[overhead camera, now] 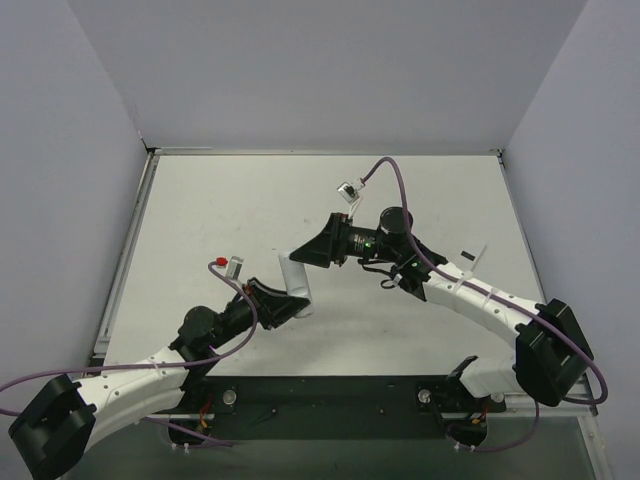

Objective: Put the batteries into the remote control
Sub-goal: Load the battery cover into the remote control.

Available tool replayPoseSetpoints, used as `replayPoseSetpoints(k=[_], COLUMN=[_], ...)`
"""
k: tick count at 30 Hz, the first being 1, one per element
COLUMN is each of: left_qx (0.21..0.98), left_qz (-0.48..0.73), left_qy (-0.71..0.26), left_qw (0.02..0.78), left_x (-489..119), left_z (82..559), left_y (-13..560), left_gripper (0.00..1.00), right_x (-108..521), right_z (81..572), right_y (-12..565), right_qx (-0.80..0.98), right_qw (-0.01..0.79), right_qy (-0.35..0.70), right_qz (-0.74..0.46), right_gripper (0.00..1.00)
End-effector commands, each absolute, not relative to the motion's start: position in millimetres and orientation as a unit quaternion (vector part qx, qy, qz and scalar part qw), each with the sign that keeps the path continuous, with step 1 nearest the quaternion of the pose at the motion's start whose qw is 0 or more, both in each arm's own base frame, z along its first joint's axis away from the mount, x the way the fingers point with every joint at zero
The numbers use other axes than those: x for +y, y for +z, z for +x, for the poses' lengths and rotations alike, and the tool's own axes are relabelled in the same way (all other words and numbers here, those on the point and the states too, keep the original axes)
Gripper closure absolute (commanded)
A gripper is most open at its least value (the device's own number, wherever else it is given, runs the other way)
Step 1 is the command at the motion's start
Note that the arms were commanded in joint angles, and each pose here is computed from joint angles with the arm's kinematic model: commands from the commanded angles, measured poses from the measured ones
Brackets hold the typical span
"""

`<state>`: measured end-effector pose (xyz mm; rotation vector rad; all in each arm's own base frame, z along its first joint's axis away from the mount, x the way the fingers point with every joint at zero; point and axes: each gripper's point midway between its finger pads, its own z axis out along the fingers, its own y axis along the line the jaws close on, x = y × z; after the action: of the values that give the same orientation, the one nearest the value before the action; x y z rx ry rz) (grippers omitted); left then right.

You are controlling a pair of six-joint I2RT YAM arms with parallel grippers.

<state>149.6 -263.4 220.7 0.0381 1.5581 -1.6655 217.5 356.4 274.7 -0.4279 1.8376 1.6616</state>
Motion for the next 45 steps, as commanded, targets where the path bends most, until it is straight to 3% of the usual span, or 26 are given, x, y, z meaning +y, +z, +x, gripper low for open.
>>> replayPoseSetpoints(k=[1,6,13,17,22,32,35,36,38,39,42,45], left_qx=[0.562,0.558,0.557,0.559,0.557,0.553,0.560,0.563,0.572,0.576,0.595,0.613], left_qz=[0.033,0.033,0.035,0.036,0.040,0.053,0.048,0.042,0.037,0.032,0.020,0.009], left_qy=[-0.699,-0.702,-0.703,-0.703,-0.704,-0.712,-0.705,-0.701,-0.693,-0.689,-0.674,-0.655], left_qw=[0.441,0.441,0.441,0.439,0.438,0.430,0.432,0.435,0.437,0.439,0.438,0.440], left_x=[-264,-264,-265,-266,-267,-269,-267,-266,-265,-264,-263,-261], left_z=[145,144,144,143,142,136,138,141,143,145,150,156], left_y=[268,272,273,273,275,276,270,268,262,259,246,233], left_gripper=[1.00,1.00,1.00,1.00,1.00,1.00,1.00,1.00,1.00,1.00,1.00,1.00], right_x=[362,367,370,373,375,371,369,368,365,364,359,355], right_z=[211,207,206,203,203,207,207,208,207,207,207,211], right_y=[293,289,285,280,273,258,269,273,287,292,304,303], right_qx=[0.657,0.655,0.658,0.660,0.668,0.676,0.664,0.662,0.652,0.649,0.648,0.659], right_qw=[0.313,0.302,0.297,0.291,0.287,0.310,0.314,0.316,0.327,0.331,0.351,0.370], right_qy=[0.659,0.665,0.662,0.661,0.653,0.626,0.637,0.639,0.642,0.641,0.630,0.607], right_qz=[-0.188,-0.195,-0.200,-0.208,-0.211,-0.235,-0.234,-0.232,-0.238,-0.240,-0.246,-0.244], right_gripper=[0.37,0.44,0.67,0.74,0.93,0.98,0.88,0.76,0.64,0.53,0.39,0.35])
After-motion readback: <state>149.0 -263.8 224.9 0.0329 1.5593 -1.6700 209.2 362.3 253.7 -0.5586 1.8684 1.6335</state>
